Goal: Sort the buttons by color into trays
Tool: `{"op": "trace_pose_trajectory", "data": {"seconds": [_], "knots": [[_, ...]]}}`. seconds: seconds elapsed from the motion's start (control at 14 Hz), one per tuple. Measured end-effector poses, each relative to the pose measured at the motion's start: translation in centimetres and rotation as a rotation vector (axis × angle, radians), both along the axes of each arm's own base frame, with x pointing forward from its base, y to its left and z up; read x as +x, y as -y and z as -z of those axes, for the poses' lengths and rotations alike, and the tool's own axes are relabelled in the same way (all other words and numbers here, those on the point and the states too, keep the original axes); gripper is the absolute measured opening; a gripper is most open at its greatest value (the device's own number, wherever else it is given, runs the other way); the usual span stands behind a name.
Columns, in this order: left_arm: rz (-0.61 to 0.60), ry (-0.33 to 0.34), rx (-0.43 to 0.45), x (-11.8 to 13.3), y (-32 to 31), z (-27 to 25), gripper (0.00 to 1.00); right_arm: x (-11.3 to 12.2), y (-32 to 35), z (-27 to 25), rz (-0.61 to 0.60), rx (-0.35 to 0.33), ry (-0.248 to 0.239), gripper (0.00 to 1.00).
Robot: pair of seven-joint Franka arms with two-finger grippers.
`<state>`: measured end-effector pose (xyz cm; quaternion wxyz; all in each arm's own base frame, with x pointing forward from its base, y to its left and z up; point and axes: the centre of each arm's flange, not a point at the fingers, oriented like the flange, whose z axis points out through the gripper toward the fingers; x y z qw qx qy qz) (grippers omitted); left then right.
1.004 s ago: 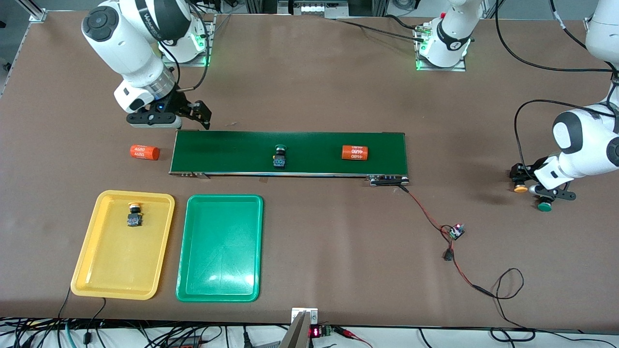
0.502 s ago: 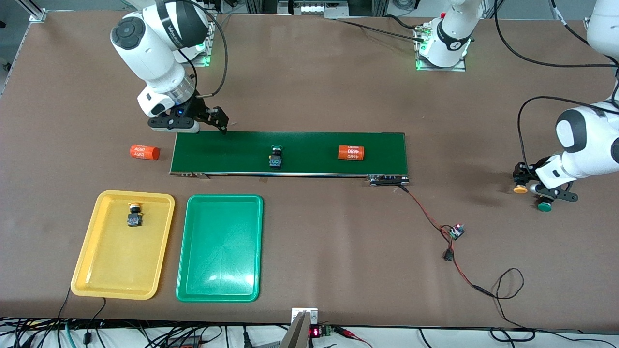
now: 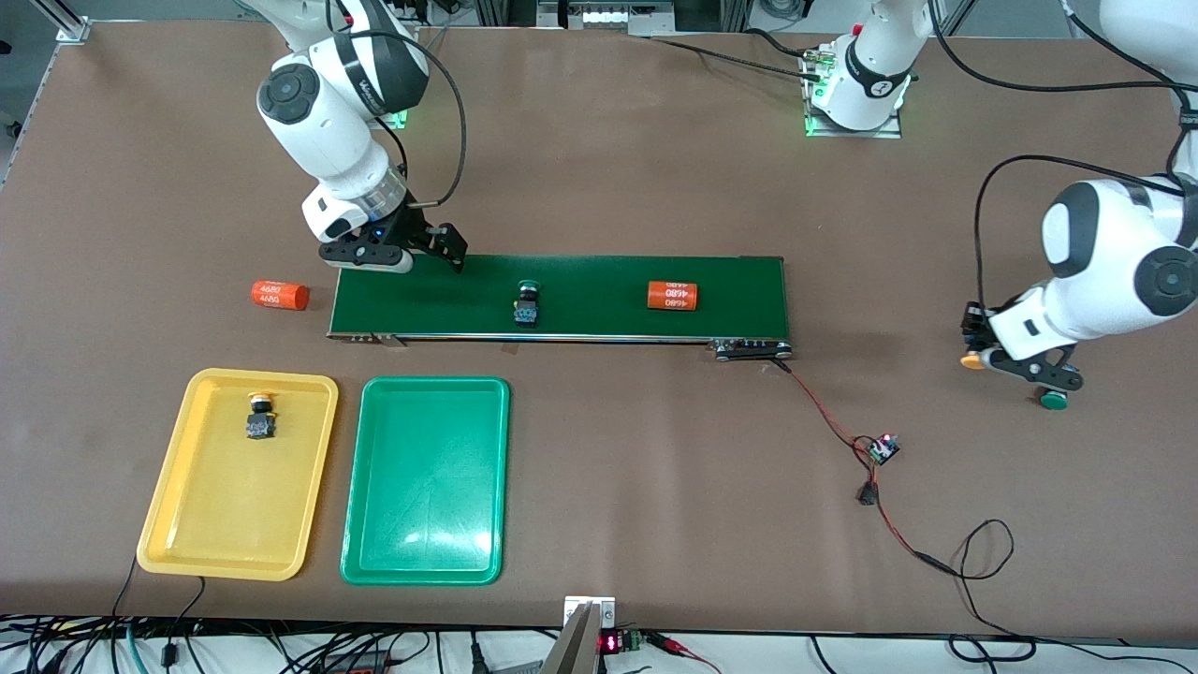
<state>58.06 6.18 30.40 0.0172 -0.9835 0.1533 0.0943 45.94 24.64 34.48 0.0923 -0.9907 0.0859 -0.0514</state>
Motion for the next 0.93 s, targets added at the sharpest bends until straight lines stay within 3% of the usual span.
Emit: {"op": "trace_pose_trajectory", "data": {"seconds": [0.36,0.65,0.93], "knots": [[0.032,0.014,-0.008,-0.1,4.8,-2.8,0.41,-0.8,-1.4,1.4,-0.001,-0.022,-0.024,0.91],[-0.006,-0.040,-0.037,-1.2,9.8,-3.3,0.41,-1.4,-2.4,2.9,-0.006,-0.122,-0.008,0.91],[-0.052,-0.104,-0.044,-3.5,17.5,-2.4,0.41,-1.4,-2.3,2.9,0.009,-0.137,-0.021,0.91]]}}
